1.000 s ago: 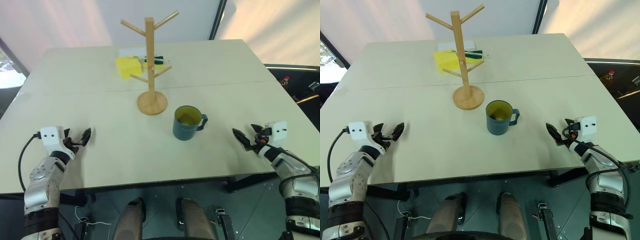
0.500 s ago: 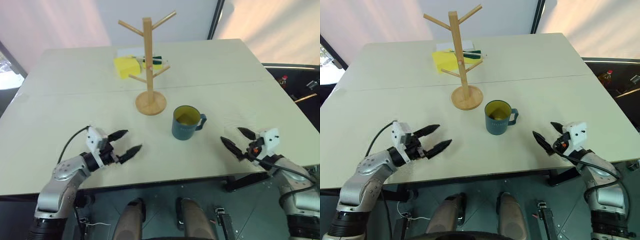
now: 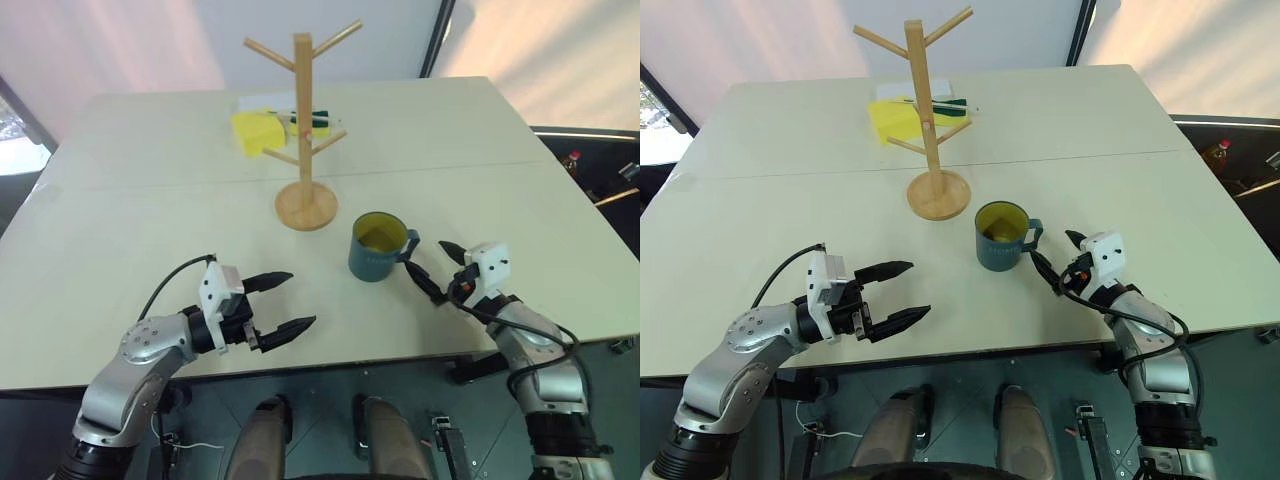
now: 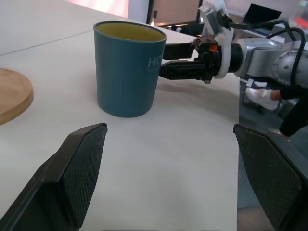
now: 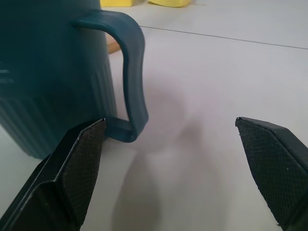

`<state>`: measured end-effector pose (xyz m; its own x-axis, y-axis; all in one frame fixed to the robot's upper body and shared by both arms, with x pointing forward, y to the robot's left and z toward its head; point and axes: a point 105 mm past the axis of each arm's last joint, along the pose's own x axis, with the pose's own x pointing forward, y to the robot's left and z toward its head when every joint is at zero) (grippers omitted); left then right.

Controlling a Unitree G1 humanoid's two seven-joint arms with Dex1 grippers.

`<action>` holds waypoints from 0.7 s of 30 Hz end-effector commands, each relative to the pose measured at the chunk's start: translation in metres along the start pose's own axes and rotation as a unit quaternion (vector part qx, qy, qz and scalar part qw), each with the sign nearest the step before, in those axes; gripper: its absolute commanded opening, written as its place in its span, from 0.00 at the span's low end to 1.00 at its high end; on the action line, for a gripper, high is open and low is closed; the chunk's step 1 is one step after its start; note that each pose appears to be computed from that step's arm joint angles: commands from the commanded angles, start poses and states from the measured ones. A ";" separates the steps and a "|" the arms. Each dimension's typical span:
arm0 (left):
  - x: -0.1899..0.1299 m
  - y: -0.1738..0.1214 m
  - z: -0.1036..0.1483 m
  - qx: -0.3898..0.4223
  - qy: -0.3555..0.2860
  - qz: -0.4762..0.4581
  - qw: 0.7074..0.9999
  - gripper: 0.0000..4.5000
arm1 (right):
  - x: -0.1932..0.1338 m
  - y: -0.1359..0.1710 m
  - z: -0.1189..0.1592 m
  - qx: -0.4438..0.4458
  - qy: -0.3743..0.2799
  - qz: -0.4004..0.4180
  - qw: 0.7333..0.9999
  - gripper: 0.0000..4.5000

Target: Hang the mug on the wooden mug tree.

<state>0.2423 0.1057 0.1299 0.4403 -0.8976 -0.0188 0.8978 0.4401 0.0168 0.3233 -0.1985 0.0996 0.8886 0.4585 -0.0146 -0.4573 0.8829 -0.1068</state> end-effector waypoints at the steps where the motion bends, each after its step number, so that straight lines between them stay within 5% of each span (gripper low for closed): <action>1: 0.001 -0.007 0.009 0.015 -0.015 -0.010 1.000 1.00 | 0.006 -0.001 0.012 -0.013 -0.023 -0.003 1.000 0.99; 14: 0.000 -0.005 0.014 0.032 -0.023 -0.007 0.999 1.00 | 0.024 0.009 0.015 -0.005 -0.034 0.019 0.999 0.99; 17: 0.000 -0.004 0.015 0.035 -0.024 -0.004 0.999 1.00 | 0.027 0.010 0.013 0.005 -0.033 0.021 0.999 0.81; 21: 0.000 -0.003 0.017 0.039 -0.025 0.001 0.999 1.00 | 0.029 0.014 0.014 0.015 -0.036 0.033 0.999 0.37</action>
<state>0.2417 0.1062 0.1316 0.4475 -0.8943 -0.0042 0.8939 0.4472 0.0320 0.3405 -0.1767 0.0994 0.8647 0.5022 0.0041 -0.5006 0.8625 -0.0744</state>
